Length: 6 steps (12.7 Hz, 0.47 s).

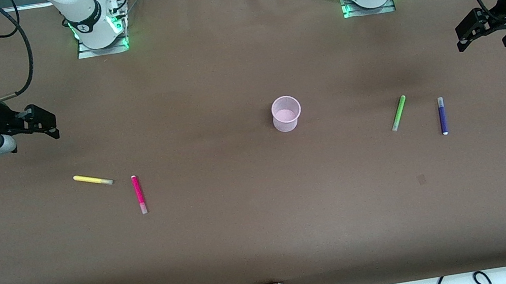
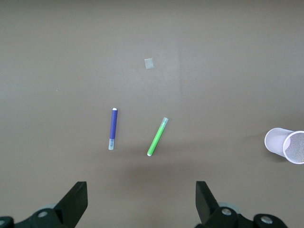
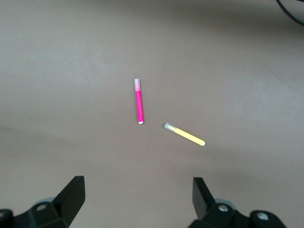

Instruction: Organize pens into pink holder with both arms

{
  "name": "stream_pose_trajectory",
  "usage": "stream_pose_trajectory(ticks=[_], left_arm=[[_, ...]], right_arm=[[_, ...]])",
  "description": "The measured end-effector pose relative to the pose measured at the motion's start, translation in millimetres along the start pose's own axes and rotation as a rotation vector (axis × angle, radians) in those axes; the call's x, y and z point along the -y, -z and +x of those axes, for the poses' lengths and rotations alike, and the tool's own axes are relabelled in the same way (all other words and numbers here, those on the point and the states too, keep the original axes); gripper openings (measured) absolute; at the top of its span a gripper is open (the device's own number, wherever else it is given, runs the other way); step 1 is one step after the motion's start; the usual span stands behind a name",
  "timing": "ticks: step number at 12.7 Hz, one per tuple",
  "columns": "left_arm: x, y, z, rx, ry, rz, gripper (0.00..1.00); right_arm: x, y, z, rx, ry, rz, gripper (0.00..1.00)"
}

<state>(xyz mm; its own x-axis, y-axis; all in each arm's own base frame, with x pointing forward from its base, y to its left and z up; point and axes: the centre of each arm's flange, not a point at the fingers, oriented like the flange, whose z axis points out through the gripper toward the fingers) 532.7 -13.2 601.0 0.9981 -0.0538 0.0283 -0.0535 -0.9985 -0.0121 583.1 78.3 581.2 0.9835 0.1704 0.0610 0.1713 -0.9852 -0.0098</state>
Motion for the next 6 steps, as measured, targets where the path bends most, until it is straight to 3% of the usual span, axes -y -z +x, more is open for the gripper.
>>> stream_pose_trajectory(ticks=[6], left_arm=[[0.0, -0.4, -0.7, 0.007, 0.000, 0.000, 1.00]], right_arm=[[2.2, -25.7, 11.5, -0.009, 0.003, 0.005, 1.00]])
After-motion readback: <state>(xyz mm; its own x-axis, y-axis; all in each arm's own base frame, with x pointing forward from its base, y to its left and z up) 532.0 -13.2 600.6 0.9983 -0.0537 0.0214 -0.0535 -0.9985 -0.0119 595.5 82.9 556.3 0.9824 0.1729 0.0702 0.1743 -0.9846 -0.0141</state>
